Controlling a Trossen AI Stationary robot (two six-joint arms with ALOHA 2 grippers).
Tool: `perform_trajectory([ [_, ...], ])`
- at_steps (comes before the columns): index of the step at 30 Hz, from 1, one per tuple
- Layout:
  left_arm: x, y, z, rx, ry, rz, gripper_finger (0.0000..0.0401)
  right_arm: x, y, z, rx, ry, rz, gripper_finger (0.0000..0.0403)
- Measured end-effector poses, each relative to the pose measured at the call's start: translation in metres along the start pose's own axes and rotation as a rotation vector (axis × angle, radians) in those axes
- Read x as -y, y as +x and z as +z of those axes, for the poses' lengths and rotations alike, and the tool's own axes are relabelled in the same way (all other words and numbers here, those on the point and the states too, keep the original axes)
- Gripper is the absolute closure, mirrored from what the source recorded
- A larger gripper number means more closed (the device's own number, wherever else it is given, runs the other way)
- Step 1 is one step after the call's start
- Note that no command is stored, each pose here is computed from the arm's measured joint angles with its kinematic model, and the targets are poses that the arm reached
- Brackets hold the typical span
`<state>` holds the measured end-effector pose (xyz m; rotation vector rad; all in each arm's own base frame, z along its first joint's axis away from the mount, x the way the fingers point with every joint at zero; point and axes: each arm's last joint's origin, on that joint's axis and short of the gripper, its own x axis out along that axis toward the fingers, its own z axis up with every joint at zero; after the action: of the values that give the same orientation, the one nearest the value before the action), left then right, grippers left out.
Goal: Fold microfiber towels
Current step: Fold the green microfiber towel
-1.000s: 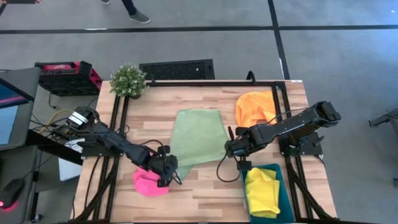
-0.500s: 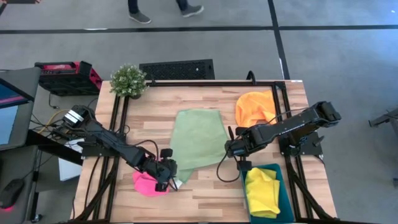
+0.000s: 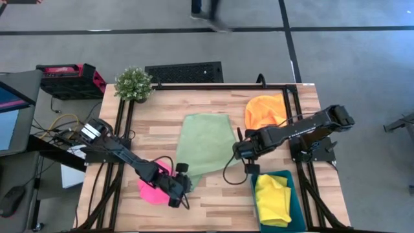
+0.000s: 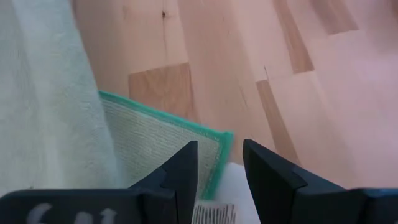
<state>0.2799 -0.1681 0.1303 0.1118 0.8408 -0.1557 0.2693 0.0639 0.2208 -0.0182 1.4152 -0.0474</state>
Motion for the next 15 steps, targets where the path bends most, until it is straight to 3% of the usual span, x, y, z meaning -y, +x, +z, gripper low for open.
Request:
perform_trajectory([
  [7,0.007,0.02,0.007,-0.02,0.076,0.027,0.0279,0.006,0.001,0.001,-0.004,0.023,-0.004,0.0394],
  [15,0.014,0.025,0.006,-0.077,0.068,0.089,0.0279,0.008,0.001,0.001,-0.006,0.027,-0.005,0.0392],
])
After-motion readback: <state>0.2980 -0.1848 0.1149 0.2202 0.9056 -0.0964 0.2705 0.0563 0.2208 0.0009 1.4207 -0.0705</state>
